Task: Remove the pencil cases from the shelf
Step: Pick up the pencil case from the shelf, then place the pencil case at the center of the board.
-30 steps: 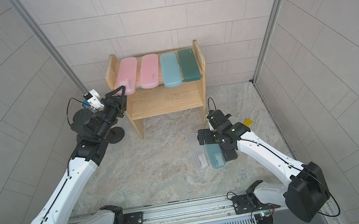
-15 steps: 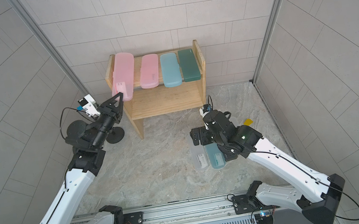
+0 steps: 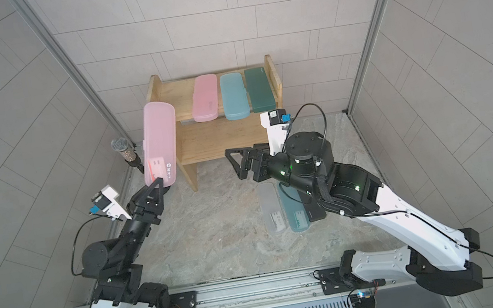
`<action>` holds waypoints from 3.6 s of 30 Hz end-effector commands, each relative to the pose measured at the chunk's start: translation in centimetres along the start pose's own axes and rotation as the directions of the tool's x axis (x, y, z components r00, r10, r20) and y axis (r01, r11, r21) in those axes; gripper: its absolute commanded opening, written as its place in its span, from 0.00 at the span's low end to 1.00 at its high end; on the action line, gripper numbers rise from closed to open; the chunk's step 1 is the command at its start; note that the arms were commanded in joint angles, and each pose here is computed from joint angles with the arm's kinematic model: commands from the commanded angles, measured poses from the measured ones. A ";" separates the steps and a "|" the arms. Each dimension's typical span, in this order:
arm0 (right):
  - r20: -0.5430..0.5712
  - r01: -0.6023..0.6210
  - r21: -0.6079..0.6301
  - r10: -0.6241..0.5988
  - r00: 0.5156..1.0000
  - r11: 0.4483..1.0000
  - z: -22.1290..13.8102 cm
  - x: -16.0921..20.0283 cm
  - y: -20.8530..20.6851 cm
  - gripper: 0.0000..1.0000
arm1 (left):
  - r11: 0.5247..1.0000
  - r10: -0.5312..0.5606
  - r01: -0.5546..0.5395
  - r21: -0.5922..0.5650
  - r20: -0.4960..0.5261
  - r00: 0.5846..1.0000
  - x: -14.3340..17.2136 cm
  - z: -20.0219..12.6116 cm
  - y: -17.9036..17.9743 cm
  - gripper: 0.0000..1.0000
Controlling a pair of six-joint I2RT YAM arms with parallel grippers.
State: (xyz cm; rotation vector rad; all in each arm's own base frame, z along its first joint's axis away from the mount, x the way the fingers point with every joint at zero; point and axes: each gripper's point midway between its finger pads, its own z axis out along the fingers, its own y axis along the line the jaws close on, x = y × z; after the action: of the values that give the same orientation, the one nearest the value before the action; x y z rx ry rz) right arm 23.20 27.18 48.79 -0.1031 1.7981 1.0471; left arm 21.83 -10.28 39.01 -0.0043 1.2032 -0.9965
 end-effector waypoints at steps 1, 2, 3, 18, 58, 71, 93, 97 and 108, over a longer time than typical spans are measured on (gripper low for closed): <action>-0.007 -0.054 -0.120 0.053 0.999 0.991 3.1 -0.2 4.1 1.00 | 0.992 0.116 -0.116 0.046 0.016 0.993 -0.3 -1.0 -1.3 0.00; -0.019 -0.061 -0.139 0.059 0.998 0.988 4.1 0.1 5.0 1.00 | 0.990 0.138 -0.138 0.037 -0.002 0.990 0.0 -1.3 -1.2 0.00; -0.023 -0.067 -0.156 0.064 0.998 0.986 4.8 0.1 5.9 1.00 | 0.986 0.163 -0.162 0.028 -0.016 0.987 0.2 -1.6 -1.2 0.00; -0.151 -0.074 -0.127 0.055 0.987 0.989 13.0 5.4 8.6 1.00 | 0.931 0.360 -0.363 -0.045 -0.058 0.931 0.3 -4.8 -1.2 0.00; -0.211 -0.100 -0.097 0.078 0.974 0.990 16.7 9.1 6.2 0.68 | 0.945 0.327 -0.325 -0.046 0.037 0.944 -1.4 -5.3 -2.1 0.46; -0.338 0.102 0.133 -0.052 0.940 0.986 8.0 12.6 -4.2 0.60 | 0.942 0.222 -0.213 -0.261 0.005 0.975 -1.0 -6.2 2.1 1.00; -0.586 0.191 0.414 0.100 0.804 0.890 1.2 25.6 -19.1 0.61 | 0.911 0.085 -0.164 -0.379 -0.216 0.973 2.1 -3.9 5.4 1.00; -0.592 0.188 0.416 0.108 0.799 0.890 2.2 26.0 -19.3 0.61 | 0.906 0.039 -0.154 -0.394 -0.285 0.958 2.6 -3.2 5.5 1.00; -0.693 0.203 0.417 0.165 0.702 0.886 5.5 30.0 -20.5 0.66 | 0.918 -0.018 -0.072 -0.390 -0.223 0.975 3.3 -3.8 5.7 1.00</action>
State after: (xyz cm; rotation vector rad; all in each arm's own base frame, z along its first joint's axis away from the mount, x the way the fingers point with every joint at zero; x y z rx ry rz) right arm 22.11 27.75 11.15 -0.2376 2.7405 0.4597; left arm 22.76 -7.08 31.85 -0.1843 1.6249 -0.6886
